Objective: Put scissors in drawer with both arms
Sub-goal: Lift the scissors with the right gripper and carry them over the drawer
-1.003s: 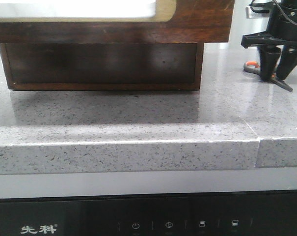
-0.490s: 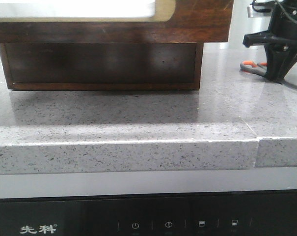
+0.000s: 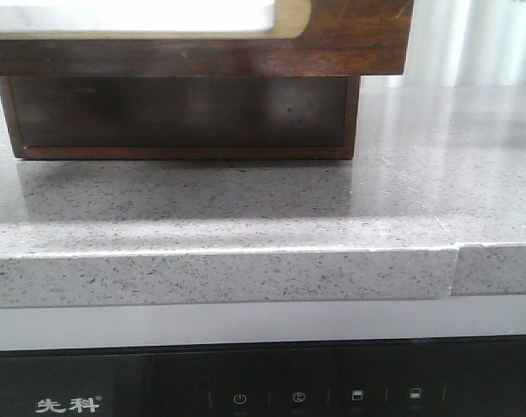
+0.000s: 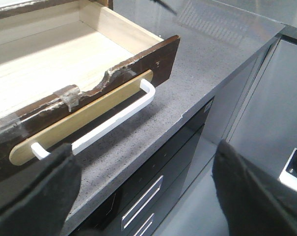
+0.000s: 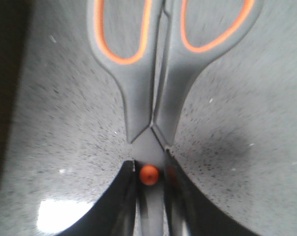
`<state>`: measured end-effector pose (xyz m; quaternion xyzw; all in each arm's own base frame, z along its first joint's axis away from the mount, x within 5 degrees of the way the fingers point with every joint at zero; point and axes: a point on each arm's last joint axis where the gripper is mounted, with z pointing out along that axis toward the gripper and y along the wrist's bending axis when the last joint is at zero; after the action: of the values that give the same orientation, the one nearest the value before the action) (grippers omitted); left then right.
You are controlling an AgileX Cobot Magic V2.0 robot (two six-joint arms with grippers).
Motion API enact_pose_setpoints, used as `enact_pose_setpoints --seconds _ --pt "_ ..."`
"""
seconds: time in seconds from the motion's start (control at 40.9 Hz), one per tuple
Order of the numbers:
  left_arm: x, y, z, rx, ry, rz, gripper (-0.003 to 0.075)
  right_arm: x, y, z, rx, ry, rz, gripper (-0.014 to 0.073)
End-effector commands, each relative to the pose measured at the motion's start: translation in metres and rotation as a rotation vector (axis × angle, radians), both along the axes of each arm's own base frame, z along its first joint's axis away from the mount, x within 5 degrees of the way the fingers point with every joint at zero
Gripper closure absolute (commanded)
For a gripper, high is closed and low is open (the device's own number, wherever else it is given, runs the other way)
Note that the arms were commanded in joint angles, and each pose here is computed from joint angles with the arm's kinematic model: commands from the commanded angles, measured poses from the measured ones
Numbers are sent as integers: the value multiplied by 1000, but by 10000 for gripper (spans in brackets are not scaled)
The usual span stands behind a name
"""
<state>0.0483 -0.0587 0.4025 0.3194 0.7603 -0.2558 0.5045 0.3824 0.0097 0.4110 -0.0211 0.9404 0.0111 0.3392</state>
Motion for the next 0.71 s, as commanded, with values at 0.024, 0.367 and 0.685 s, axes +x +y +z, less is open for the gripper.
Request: enact_pose_setpoints --seconds 0.024,0.367,0.685 --pt "0 -1 16 -93 -59 1 174 -45 4 66 3 -244 23 538" --pt "0 -1 16 -93 -59 1 174 -135 38 137 -40 -523 228 538" --pt "0 -1 16 -93 -59 1 174 -175 95 148 -48 -609 607 538"
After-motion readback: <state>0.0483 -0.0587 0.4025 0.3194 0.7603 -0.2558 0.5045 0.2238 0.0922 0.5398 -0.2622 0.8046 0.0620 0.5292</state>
